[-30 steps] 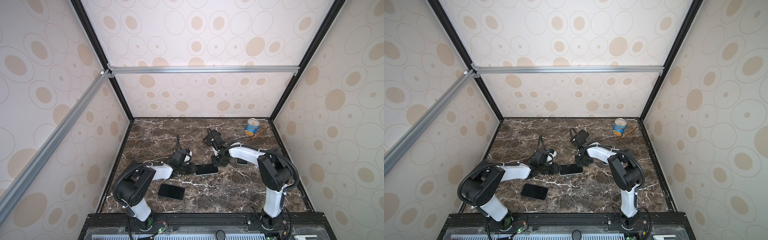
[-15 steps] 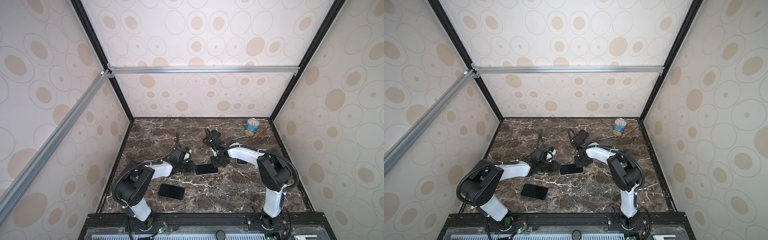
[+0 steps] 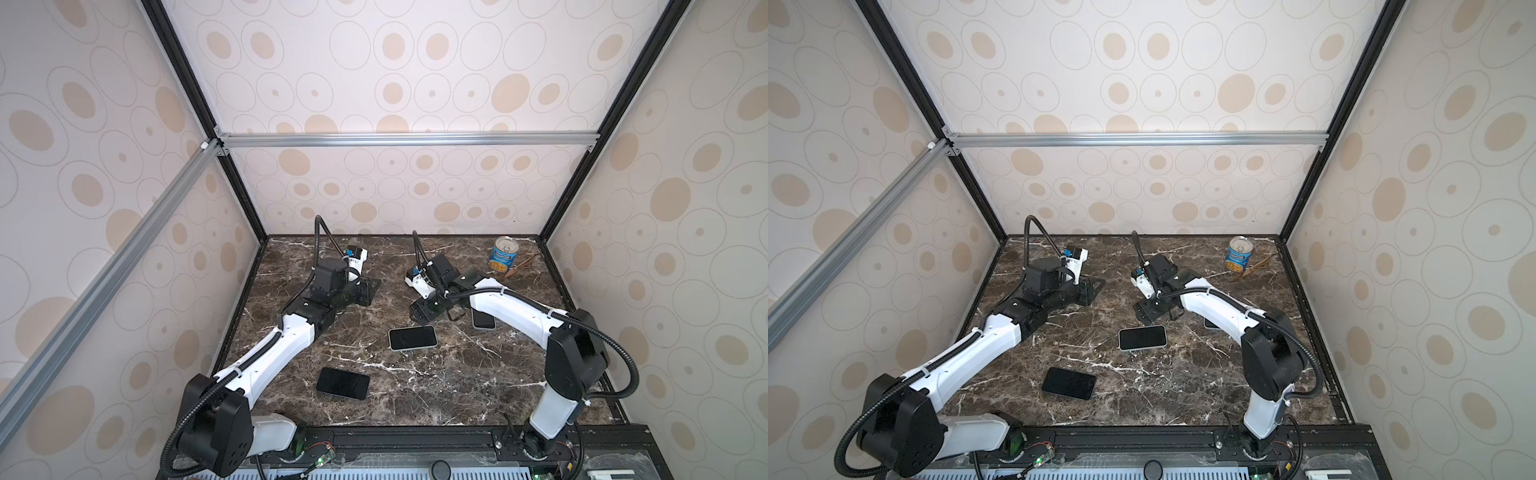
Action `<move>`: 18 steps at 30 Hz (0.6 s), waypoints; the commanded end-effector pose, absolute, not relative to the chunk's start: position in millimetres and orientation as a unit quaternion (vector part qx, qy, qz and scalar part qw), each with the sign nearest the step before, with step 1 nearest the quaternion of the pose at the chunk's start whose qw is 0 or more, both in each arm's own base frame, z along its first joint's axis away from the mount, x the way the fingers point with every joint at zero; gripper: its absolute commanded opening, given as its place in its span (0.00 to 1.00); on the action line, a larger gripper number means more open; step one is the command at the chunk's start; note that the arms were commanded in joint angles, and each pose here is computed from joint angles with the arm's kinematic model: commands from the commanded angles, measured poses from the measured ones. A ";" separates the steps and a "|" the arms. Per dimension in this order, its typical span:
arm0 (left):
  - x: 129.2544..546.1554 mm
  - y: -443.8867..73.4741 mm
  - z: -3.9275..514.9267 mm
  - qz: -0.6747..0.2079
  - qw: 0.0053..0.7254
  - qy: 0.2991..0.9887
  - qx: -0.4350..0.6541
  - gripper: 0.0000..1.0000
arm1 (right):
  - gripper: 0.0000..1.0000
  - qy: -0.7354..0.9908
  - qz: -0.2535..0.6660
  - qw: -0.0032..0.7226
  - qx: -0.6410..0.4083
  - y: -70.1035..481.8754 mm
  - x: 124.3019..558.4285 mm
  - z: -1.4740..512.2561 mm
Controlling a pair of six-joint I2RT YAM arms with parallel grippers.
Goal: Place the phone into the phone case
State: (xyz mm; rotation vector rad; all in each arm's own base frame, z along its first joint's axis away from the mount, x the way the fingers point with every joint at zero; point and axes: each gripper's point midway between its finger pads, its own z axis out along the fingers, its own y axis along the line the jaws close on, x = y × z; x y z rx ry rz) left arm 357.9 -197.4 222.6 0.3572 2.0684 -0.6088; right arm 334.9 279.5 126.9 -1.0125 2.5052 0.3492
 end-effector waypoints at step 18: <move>334.0 -156.3 266.7 -0.168 0.591 0.771 0.166 0.72 | 0.95 0.751 0.142 0.112 -0.635 283.5 294.0 36.0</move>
